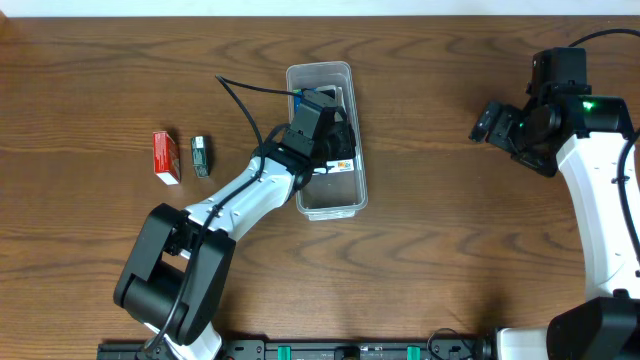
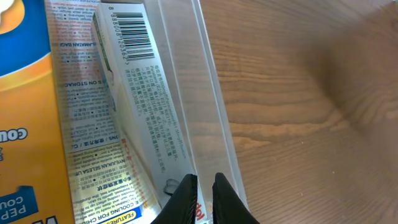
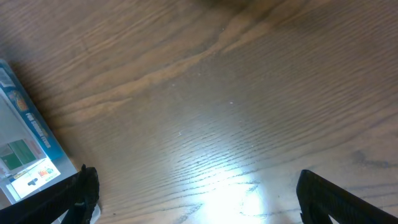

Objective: Pack container
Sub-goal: 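Open left gripper and withdraw it left toward the red box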

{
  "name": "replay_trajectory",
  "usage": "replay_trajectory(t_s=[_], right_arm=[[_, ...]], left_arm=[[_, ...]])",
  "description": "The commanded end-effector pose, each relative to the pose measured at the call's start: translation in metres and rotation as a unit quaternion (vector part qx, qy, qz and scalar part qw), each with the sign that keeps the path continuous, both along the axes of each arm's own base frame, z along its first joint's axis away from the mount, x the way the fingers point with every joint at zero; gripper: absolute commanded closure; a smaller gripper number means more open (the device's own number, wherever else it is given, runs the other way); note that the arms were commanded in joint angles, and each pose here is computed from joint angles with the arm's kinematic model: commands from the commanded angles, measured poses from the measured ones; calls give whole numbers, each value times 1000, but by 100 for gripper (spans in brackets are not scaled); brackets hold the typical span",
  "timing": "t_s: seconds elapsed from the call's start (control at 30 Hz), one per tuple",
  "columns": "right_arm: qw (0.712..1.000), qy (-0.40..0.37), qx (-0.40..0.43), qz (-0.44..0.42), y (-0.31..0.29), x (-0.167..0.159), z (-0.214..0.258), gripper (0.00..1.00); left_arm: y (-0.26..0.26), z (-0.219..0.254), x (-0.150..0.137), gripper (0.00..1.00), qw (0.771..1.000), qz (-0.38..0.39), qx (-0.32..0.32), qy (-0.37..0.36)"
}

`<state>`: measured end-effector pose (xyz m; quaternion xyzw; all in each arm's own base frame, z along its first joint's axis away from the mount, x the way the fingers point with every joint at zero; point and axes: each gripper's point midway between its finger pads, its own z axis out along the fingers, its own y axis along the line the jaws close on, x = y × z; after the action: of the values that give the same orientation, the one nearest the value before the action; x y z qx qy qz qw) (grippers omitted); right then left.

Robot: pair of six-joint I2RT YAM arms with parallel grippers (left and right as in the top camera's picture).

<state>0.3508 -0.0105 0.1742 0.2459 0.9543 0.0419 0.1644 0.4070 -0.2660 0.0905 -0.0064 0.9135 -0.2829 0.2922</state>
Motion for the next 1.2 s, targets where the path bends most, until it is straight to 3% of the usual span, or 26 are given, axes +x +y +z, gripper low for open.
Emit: replay_trajectory(t_s=[0.0,0.2,0.63,0.8,1.17], right_arm=[[1000,-5,1,-7,-2,0,4,1],[1000,-5,2,-6,-2,0,4,1],[1000,-5,1,-7,-2,0,4,1],[1000,-5,1,-7,-2,0,4,1],[1000,-5,1,-7,-2,0,4,1]], left_arm=[[-5,0,-1,89,1000,-20,0,-5],[-12,10,4,89,999,-34,-12,-32],[-10,-23,-5,90,999,-37,10,11],[-7,-22,-6,95,999,-34,14,14],[27,-26,-11,94,995,21,89,28]])
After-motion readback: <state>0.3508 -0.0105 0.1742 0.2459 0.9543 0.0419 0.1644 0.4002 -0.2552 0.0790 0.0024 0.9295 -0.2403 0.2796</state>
